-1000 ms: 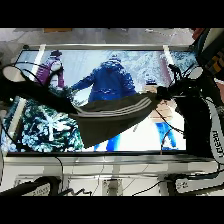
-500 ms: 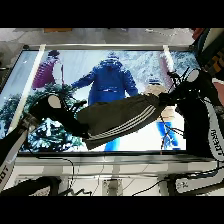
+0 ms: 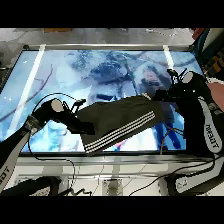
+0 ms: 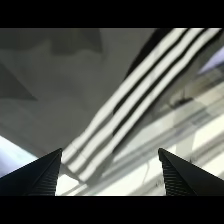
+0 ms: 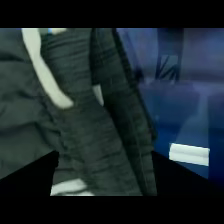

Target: Fold the clothes and pants, and hang the long-sleeved shirts on hangers.

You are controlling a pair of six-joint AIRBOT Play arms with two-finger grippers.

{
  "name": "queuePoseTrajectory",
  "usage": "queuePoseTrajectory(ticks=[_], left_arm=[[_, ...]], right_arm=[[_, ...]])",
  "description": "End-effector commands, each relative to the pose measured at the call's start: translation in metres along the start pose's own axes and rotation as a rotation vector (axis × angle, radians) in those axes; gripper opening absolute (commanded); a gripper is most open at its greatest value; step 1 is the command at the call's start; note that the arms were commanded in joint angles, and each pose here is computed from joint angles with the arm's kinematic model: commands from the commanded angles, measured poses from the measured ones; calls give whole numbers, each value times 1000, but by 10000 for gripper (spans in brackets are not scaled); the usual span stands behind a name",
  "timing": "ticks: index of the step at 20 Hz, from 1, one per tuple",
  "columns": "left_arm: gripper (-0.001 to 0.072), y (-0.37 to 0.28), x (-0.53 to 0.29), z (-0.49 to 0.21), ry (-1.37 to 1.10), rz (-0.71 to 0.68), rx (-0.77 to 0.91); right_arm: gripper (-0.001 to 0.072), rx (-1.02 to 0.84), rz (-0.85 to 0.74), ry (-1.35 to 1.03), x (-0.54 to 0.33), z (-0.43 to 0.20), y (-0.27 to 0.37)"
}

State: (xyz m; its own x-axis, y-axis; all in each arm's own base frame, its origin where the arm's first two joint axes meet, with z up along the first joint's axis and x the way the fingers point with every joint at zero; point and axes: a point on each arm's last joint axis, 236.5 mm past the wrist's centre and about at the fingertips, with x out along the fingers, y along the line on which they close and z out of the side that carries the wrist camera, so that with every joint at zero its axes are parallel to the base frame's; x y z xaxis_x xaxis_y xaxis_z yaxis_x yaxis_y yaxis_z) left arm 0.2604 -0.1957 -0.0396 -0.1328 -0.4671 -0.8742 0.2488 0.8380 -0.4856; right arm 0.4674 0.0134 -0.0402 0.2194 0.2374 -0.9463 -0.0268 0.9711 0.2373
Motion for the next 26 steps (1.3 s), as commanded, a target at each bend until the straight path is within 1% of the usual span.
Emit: queuePoseTrajectory(ticks=[1,3,5,8,11,12,13,14,15,18,20,25,26], left_arm=[[696,3,0,12,-52,12,0],[696,4,0,15,-64,17,1],[695,5,-1,21,-88,22,1],[696,7,-2,30,-127,29,2],[695,8,-2,35,-149,33,2],[695,8,-3,37,-158,35,2],[695,9,-3,39,-168,39,3],[695,14,-4,43,-183,61,13],[695,25,-6,48,-201,112,64],[694,69,-19,63,-247,326,180],[694,84,-28,75,-287,407,228],[694,92,-25,99,-362,431,244],[694,92,-26,102,-376,433,246]], right_arm=[[643,3,9,6,22,13,-13],[642,6,50,39,30,17,-19],[620,-12,128,99,36,12,-19],[620,-33,265,171,45,0,-11],[620,-8,298,210,67,-8,-13],[616,8,335,220,72,-10,-6],[595,28,395,236,75,-12,5],[593,37,468,259,76,-17,18],[592,39,527,290,76,-23,30],[593,-2,628,330,75,-32,67],[593,-59,681,324,75,-32,99],[587,-223,706,392,88,-59,182],[558,-264,712,403,90,-65,200]])
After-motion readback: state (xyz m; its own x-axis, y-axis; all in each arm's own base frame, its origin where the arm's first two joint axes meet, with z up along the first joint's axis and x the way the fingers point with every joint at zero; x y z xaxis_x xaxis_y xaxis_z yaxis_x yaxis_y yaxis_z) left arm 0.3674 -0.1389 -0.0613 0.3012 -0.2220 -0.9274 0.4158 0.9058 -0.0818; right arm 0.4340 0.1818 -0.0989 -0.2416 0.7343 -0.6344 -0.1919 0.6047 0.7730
